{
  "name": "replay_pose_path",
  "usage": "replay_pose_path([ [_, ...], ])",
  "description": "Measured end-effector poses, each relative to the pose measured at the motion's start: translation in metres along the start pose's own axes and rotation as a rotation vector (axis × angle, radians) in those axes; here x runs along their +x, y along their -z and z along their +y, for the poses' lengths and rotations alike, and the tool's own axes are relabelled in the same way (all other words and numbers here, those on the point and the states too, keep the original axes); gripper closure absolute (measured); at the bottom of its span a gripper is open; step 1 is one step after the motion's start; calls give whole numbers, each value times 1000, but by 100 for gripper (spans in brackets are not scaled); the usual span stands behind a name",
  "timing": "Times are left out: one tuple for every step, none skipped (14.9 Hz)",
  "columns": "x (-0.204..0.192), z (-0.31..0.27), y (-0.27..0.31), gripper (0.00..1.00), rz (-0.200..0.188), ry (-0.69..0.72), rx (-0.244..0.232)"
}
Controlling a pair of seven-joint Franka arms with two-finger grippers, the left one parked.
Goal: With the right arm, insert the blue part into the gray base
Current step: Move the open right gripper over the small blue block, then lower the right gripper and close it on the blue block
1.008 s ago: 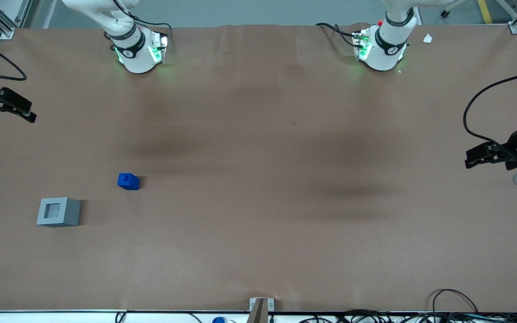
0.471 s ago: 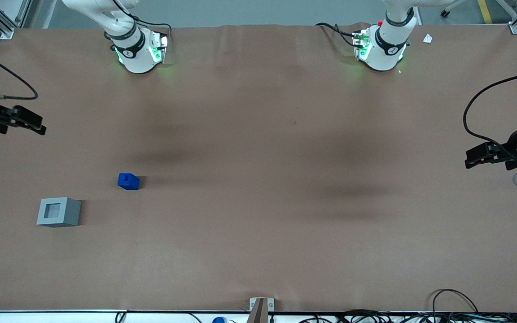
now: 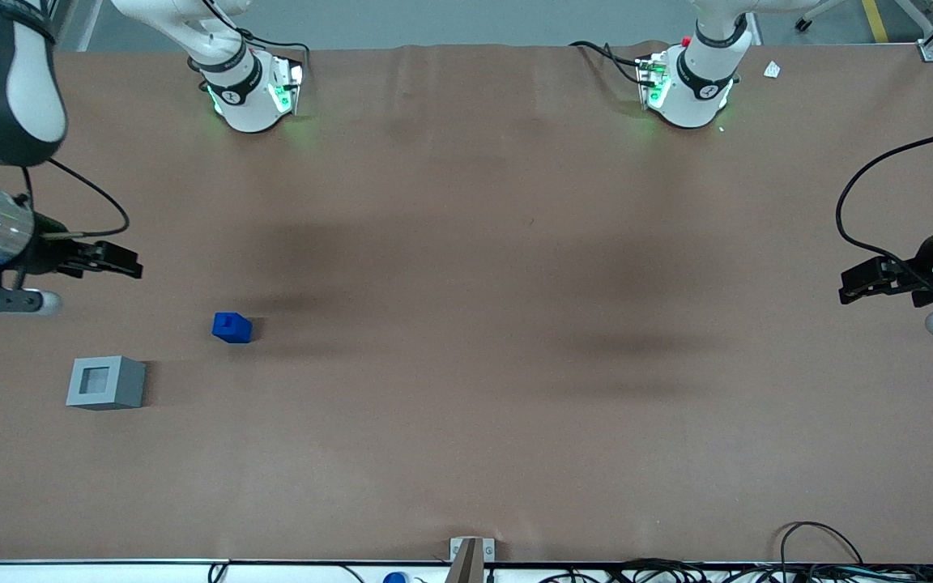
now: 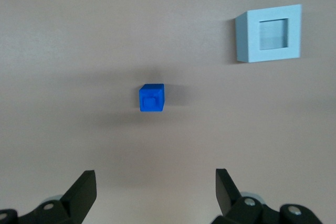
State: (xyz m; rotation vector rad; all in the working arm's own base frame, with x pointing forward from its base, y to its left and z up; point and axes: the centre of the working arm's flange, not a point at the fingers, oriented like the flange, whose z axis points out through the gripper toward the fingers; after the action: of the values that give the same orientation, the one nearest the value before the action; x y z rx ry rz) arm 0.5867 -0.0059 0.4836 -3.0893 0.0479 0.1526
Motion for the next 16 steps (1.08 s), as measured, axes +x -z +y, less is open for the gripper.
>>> replay_pose_path([
  [0, -2, -11, 0, 0, 4, -1],
  [-1, -5, -19, 0, -3, 7, -1],
  [-1, -7, -24, 0, -3, 9, 1],
  [-1, -8, -30, 0, -1, 9, 3],
  [-1, -8, -36, 0, 6, 8, 6],
  [-1, -8, -45, 0, 16, 7, 8],
  [-1, -9, -54, 0, 29, 7, 8],
  [-1, -10, -64, 0, 42, 10, 7],
  [-2, -13, -74, 1, 51, 14, 6],
  [-4, -16, -81, 1, 60, 18, 6],
  [-4, -17, -87, 3, 67, 20, 6],
  [-4, -18, -90, 3, 77, 21, 5],
  [-4, -18, -94, 4, 88, 20, 5],
  [-5, -17, -98, 5, 96, 19, 5],
  [-6, -17, -102, 5, 101, 18, 4],
  [-7, -16, -106, 9, 103, 17, 4],
])
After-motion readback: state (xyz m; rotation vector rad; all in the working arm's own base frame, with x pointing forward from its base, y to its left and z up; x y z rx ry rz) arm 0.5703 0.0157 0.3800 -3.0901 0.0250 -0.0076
